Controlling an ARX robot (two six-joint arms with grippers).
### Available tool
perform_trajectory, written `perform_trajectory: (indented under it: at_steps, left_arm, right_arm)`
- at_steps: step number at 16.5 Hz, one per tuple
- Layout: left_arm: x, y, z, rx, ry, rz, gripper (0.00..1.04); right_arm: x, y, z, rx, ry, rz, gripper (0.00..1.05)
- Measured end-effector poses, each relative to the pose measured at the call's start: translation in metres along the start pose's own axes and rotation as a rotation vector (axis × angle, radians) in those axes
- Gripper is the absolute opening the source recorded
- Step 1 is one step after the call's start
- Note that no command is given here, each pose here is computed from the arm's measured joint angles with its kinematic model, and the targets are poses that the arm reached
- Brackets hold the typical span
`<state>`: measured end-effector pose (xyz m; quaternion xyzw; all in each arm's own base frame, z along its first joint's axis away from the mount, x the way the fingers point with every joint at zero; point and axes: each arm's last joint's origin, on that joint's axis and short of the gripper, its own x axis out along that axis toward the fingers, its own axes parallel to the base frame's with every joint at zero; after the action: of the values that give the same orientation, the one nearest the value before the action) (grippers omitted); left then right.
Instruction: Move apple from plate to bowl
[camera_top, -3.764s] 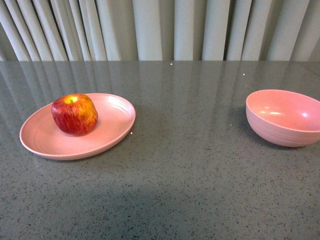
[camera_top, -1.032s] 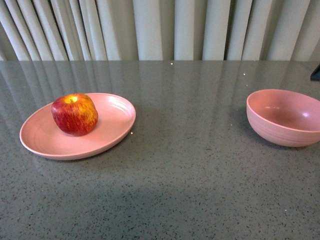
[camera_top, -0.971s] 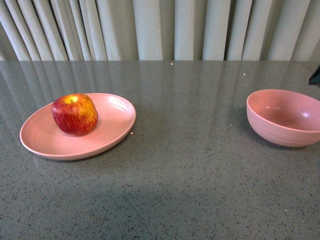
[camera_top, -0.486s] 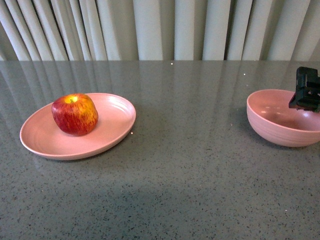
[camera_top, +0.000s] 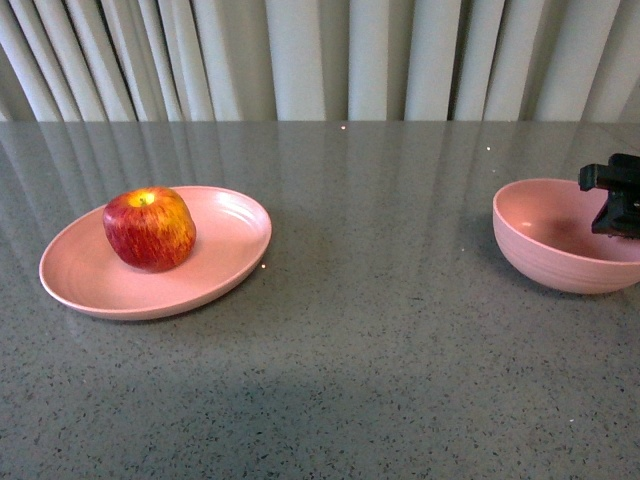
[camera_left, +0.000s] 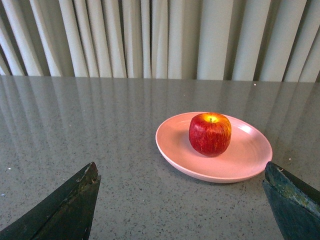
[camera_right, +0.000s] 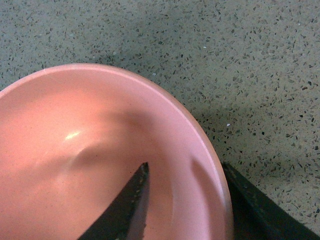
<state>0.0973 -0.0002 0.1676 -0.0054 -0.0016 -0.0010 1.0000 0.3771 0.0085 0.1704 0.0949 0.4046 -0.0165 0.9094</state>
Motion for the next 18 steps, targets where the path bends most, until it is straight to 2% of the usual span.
perform_trajectory:
  at_steps: [4,8,12,18]
  left_arm:
    - [0.000,0.000,0.000,0.000,0.000,0.000,0.98]
    - [0.000,0.000,0.000,0.000,0.000,0.000,0.98]
    - [0.000,0.000,0.000,0.000,0.000,0.000,0.98]
    - [0.000,0.000,0.000,0.000,0.000,0.000,0.98]
  right_arm:
    - [0.000,0.000,0.000,0.012,0.005,0.012,0.05]
    - [-0.032,0.011,0.014,0.009,-0.070,0.080,0.03]
    - [-0.074,0.056,0.025,-0.068,-0.155,0.207,0.03]
    - [-0.060,0.115,0.009,-0.166,-0.088,0.261,0.03]
